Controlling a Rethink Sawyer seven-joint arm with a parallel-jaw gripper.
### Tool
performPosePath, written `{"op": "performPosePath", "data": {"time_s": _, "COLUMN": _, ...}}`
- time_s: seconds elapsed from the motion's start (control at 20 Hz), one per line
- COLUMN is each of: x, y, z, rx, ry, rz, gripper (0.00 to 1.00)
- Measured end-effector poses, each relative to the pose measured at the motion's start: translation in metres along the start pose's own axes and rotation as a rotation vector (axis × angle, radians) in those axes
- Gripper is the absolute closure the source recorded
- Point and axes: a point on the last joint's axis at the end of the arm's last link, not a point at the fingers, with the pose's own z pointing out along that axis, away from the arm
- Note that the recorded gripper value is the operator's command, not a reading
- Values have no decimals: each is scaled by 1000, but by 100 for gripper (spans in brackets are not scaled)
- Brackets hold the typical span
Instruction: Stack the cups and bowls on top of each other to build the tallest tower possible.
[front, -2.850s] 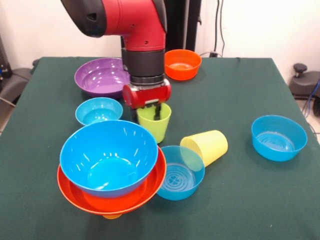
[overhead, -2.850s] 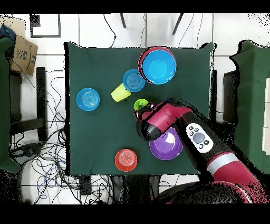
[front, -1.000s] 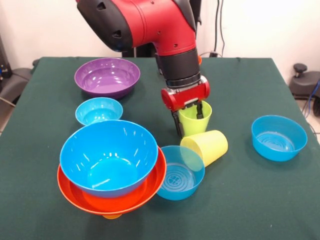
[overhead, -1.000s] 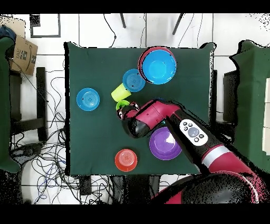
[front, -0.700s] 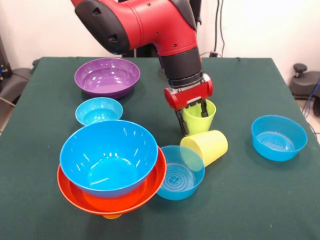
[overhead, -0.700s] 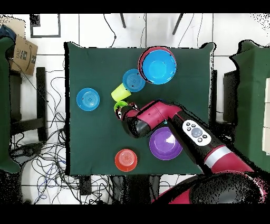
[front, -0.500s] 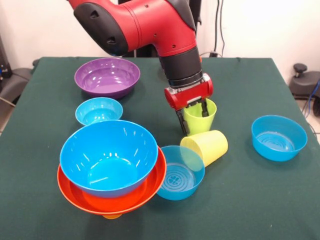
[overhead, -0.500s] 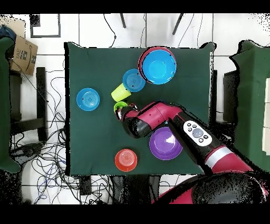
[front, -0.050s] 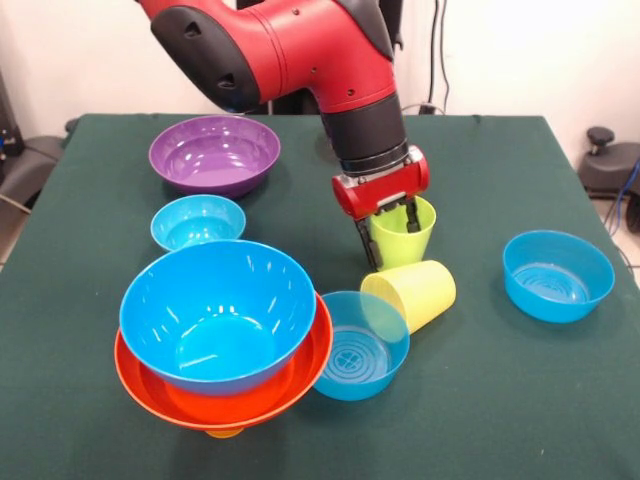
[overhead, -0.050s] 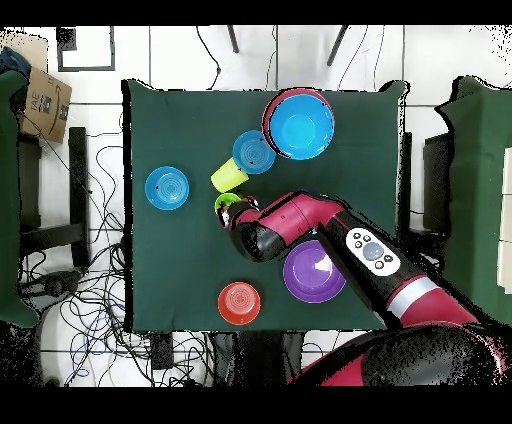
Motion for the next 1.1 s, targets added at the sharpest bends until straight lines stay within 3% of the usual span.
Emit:
{"op": "performPosePath", "data": {"time_s": 0.35, "x": 0, "y": 1, "z": 0, "rx": -1, "ry": 0, "rz": 0, "gripper": 0}}
{"op": "performPosePath", "data": {"time_s": 0.6, "x": -5, "y": -3, "z": -5, "rx": -10, "ry": 4, "rz": 29, "gripper": 0}}
{"op": "performPosePath", "data": {"time_s": 0.95, "x": -4, "y": -10, "z": -12, "rx": -12, "ry": 63, "rz": 21, "gripper": 0}}
{"op": "performPosePath", "data": {"time_s": 1.1, "x": 0, "y": -9, "z": -14, "rx": -14, "ry": 116, "rz": -7, "gripper": 0}}
